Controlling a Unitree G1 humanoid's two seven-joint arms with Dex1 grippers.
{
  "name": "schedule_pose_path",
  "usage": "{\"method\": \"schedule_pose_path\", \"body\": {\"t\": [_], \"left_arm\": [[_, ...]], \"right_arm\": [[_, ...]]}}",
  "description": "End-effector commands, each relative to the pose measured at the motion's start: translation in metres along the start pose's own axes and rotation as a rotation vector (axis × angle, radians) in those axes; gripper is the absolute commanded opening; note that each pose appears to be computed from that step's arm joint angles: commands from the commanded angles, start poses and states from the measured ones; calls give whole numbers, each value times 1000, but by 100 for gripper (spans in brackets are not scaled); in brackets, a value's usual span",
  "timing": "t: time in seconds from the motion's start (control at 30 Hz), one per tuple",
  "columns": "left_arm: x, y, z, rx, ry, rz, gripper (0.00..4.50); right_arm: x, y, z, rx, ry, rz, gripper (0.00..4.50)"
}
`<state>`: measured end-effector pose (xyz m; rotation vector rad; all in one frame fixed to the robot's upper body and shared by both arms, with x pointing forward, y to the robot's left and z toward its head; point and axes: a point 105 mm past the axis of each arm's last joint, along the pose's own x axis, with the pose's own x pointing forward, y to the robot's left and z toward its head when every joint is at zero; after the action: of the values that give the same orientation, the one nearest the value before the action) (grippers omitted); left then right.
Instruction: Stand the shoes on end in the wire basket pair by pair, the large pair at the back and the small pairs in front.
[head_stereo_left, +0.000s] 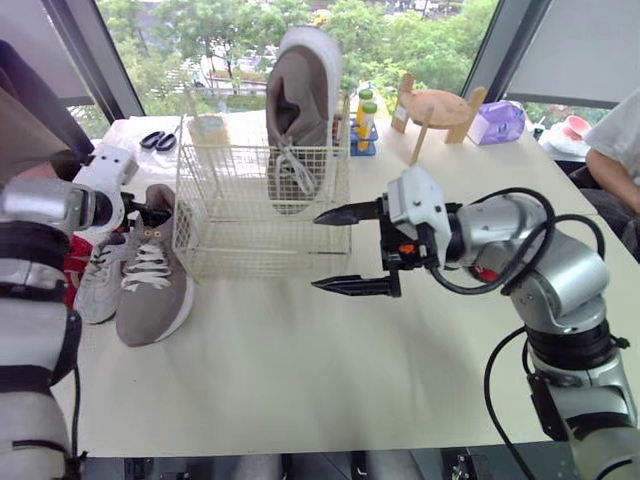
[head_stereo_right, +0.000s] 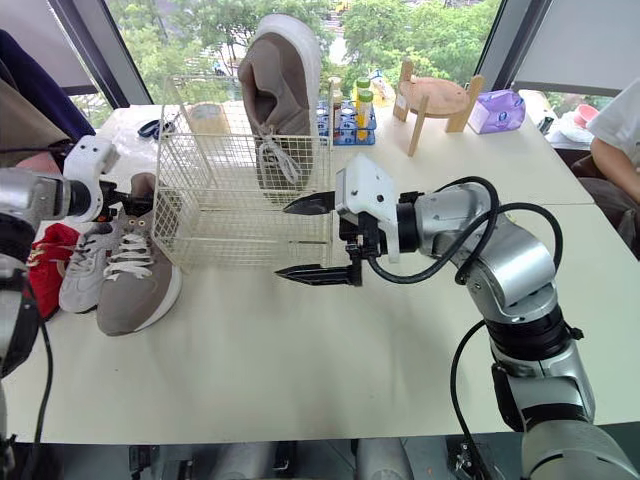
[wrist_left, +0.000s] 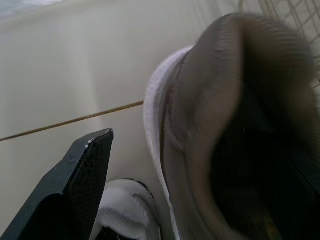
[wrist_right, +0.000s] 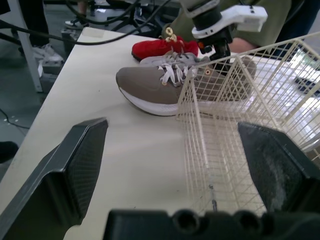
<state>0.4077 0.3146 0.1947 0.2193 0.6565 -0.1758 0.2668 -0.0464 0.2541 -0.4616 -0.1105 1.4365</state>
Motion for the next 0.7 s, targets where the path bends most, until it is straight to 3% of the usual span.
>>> {"method": "schedule_pose_path", "body": {"t": [0.03, 0.2, 0.27, 0.47, 0.57, 0.7], "left_arm": [[4, 8, -4, 45, 36, 45, 343], [12, 9, 1, 72, 11, 90, 83], [12, 8, 6, 85, -4, 93, 4], [-8, 14, 33, -23, -122, 89, 4], [-65, 51, 72, -141, -310, 251, 4], [-138, 65, 115, -231, -564, 349, 4]], "right_arm": [[3, -2, 9, -63, -22, -30, 450], [9, -5, 11, -66, -46, -59, 450], [9, -6, 9, -63, -41, -68, 450], [8, -6, 6, -61, -21, -79, 450], [-1, -9, 10, -42, -34, -95, 450], [-8, -10, 18, -13, -78, -88, 450]]}}
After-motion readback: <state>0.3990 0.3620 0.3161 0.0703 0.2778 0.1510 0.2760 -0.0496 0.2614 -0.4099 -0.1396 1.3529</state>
